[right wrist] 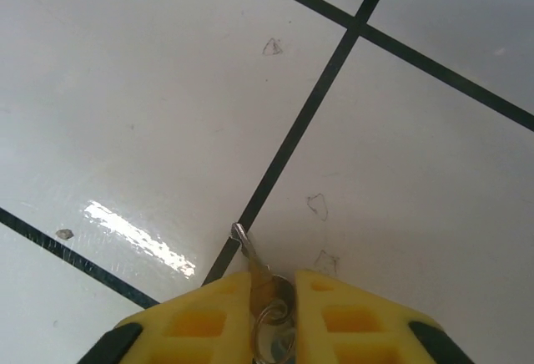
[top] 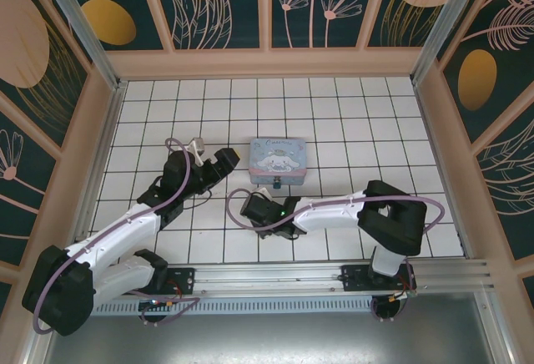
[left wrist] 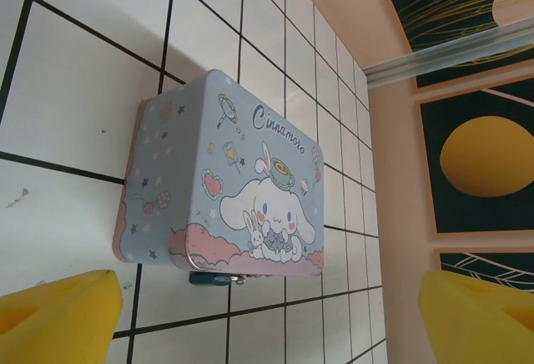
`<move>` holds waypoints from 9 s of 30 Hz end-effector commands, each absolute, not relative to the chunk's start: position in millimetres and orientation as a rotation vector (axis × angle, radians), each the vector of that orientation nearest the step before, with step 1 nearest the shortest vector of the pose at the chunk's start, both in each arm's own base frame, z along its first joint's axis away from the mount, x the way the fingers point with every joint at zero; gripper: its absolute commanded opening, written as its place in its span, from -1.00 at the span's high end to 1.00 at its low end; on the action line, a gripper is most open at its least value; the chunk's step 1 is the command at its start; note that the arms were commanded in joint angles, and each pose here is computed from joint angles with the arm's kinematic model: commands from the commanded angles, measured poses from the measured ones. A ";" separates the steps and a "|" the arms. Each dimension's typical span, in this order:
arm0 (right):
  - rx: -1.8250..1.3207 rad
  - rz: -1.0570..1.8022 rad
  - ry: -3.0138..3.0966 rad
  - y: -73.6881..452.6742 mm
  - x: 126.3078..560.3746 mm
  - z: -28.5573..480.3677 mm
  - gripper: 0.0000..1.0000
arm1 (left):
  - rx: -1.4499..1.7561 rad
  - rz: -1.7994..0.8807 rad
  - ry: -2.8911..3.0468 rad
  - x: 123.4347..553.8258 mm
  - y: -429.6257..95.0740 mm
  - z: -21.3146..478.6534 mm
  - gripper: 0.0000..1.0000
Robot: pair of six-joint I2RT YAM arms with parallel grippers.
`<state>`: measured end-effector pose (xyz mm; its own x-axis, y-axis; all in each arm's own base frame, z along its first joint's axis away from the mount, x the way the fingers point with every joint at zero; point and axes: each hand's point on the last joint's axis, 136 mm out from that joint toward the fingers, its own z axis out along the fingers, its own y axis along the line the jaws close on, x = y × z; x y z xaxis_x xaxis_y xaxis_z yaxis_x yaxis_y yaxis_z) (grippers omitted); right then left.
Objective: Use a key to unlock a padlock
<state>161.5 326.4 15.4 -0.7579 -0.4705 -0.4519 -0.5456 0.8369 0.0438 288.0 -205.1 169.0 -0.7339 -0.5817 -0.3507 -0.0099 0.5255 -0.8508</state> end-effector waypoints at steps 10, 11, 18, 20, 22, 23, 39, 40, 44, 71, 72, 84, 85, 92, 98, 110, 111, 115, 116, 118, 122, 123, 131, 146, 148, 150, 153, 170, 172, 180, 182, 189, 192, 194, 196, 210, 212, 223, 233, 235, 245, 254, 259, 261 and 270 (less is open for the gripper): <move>-0.688 0.224 2.669 292.6 151.7 -2.8 1.00 | -0.475 -1.205 2.116 292.8 -205.2 181.1 -0.84; -0.666 0.253 2.662 293.3 153.0 2.1 1.00 | -0.476 -1.202 2.119 292.5 -204.9 179.4 -0.84; -0.512 0.436 2.596 298.9 163.4 33.6 1.00 | -0.470 -1.196 2.134 291.5 -205.4 173.9 -0.84; -0.481 0.463 2.585 297.2 165.4 38.1 1.00 | -0.466 -1.196 2.138 291.3 -205.9 172.9 -0.84; -0.451 0.485 2.575 295.2 166.9 42.8 1.00 | -0.464 -1.194 2.142 291.2 -206.1 171.6 -0.84; -0.432 0.498 2.568 293.7 168.1 46.0 1.00 | -0.462 -1.194 2.144 291.1 -206.4 171.1 -0.84; -0.301 0.615 2.559 278.8 167.7 46.5 1.00 | -0.457 -1.207 2.176 290.2 -210.7 159.8 -0.83; -0.306 0.612 2.567 280.0 166.4 42.4 1.00 | -0.456 -1.209 2.174 290.4 -210.9 160.7 -0.84; -0.333 0.588 2.599 286.0 163.2 28.2 1.00 | -0.458 -1.211 2.172 290.5 -211.0 161.6 -0.83; -0.175 0.502 2.659 272.4 149.7 35.8 0.11 | -0.449 -1.222 2.171 293.3 -214.3 162.3 -0.83; -0.174 0.503 2.663 273.2 148.3 35.8 0.11 | -0.449 -1.222 2.170 293.6 -214.5 162.5 -0.83; -0.196 0.496 2.675 285.1 147.1 25.6 0.14 | -0.453 -1.223 2.168 292.6 -213.5 162.3 -0.83; -0.198 0.486 2.676 285.8 148.1 24.3 0.14 | -0.452 -1.223 2.167 292.4 -213.5 162.5 -0.83; -0.211 0.445 2.674 286.2 155.5 19.0 0.16 | -0.454 -1.221 2.169 292.5 -213.1 161.6 -0.83; -0.237 0.471 2.660 297.6 168.5 24.1 0.16 | -0.456 -1.221 2.169 292.4 -213.1 160.9 -0.83; -0.349 0.261 2.709 307.5 159.7 11.1 0.15 | -0.457 -1.227 2.158 291.5 -212.1 164.6 -0.83; -0.352 0.247 2.707 306.6 158.2 10.5 0.14 | -0.453 -1.228 2.157 291.3 -212.5 165.1 -0.83; -0.354 0.224 2.686 305.5 154.9 14.4 0.08 | -0.455 -1.229 2.161 291.2 -212.9 163.0 -0.84; -0.351 0.224 2.681 305.9 154.8 16.5 0.06 | -0.456 -1.230 2.160 291.4 -212.9 162.7 -0.83; -0.347 0.227 2.661 307.4 155.1 23.0 0.02 | -0.455 -1.231 2.163 291.1 -213.2 161.8 -0.83; -0.332 0.228 2.630 307.4 157.1 34.3 -0.05 | -0.455 -1.237 2.160 291.4 -213.7 162.6 -0.83; -0.331 0.228 2.626 307.1 156.8 35.6 -0.06 | -0.454 -1.237 2.159 291.6 -213.6 162.9 -0.83; -0.260 0.143 2.654 295.6 155.9 31.4 -0.07 | -0.457 -1.236 2.157 291.6 -213.2 163.0 -0.83; -0.293 0.050 2.664 299.3 152.1 17.9 -0.03 | -0.457 -1.232 2.155 291.4 -212.7 163.9 -0.83; -0.305 0.027 2.666 297.1 153.1 14.0 0.00 | -0.458 -1.231 2.158 291.4 -212.6 163.0 -0.84; -0.311 0.016 2.668 296.3 153.8 11.1 0.03 | -0.459 -1.230 2.159 291.5 -212.7 162.5 -0.83; -0.318 -0.002 2.675 293.1 154.5 5.4 0.08 | -0.459 -1.230 2.161 291.6 -212.8 162.1 -0.83; -0.301 0.002 2.612 295.5 164.3 33.0 0.08 | -0.458 -1.234 2.160 292.7 -214.0 162.1 -0.83; -0.300 0.005 2.607 297.6 165.7 35.5 0.07 | -0.459 -1.234 2.161 292.4 -213.9 161.5 -0.83; -0.303 0.009 2.603 302.3 169.7 34.9 0.08 | -0.459 -1.234 2.159 292.3 -213.5 161.9 -0.83; -0.302 0.010 2.609 302.5 170.6 32.4 0.08 | -0.458 -1.235 2.162 291.9 -213.8 161.5 -0.83; -0.311 0.020 2.636 302.2 167.6 19.6 0.13 | -0.460 -1.232 2.161 292.3 -213.5 161.2 -0.84; -0.318 0.014 2.653 301.7 165.2 12.0 0.17 | -0.460 -1.233 2.162 292.9 -213.9 161.4 -0.83; -0.323 0.022 2.667 301.9 161.7 7.7 0.21 | -0.459 -1.233 2.162 292.8 -214.0 161.4 -0.83; -0.327 0.027 2.679 301.0 157.9 3.6 0.23 | -0.462 -1.232 2.162 293.1 -214.0 161.8 -0.84; -0.336 0.090 2.744 293.8 137.9 -17.5 1.00 | -0.462 -1.224 2.170 292.5 -213.3 160.0 -0.84; -0.326 0.166 2.740 296.3 138.3 -16.7 1.00 | -0.462 -1.220 2.172 292.1 -212.8 159.5 -0.83; -0.302 0.606 2.574 314.4 152.1 32.3 1.00 | -0.455 -1.203 2.192 291.3 -212.3 152.2 -0.84; -0.207 0.813 2.447 294.8 162.3 65.7 1.00 | -0.405 -1.207 2.223 286.4 -215.8 145.9 -0.84; -0.205 0.806 2.450 292.3 162.5 65.6 1.00 | -0.406 -1.208 2.226 285.4 -215.8 144.0 -0.84; -0.205 0.717 2.556 296.4 160.9 33.1 1.00 | -0.411 -1.213 2.220 286.6 -216.3 145.3 -0.84; -0.237 0.610 2.565 307.9 164.9 32.0 -0.13 | -0.413 -1.214 2.221 285.9 -215.9 144.9 -0.83; -0.186 0.578 2.558 295.1 164.7 42.4 -0.16 | -0.414 -1.220 2.217 286.4 -216.5 145.2 -0.83; -0.134 0.544 2.577 286.2 163.4 41.9 -0.15 | -0.416 -1.221 2.215 286.9 -216.5 145.5 -0.83; 0.202 0.440 2.705 268.1 142.3 37.3 -0.13 | -0.418 -1.229 2.207 289.6 -218.4 147.3 -0.83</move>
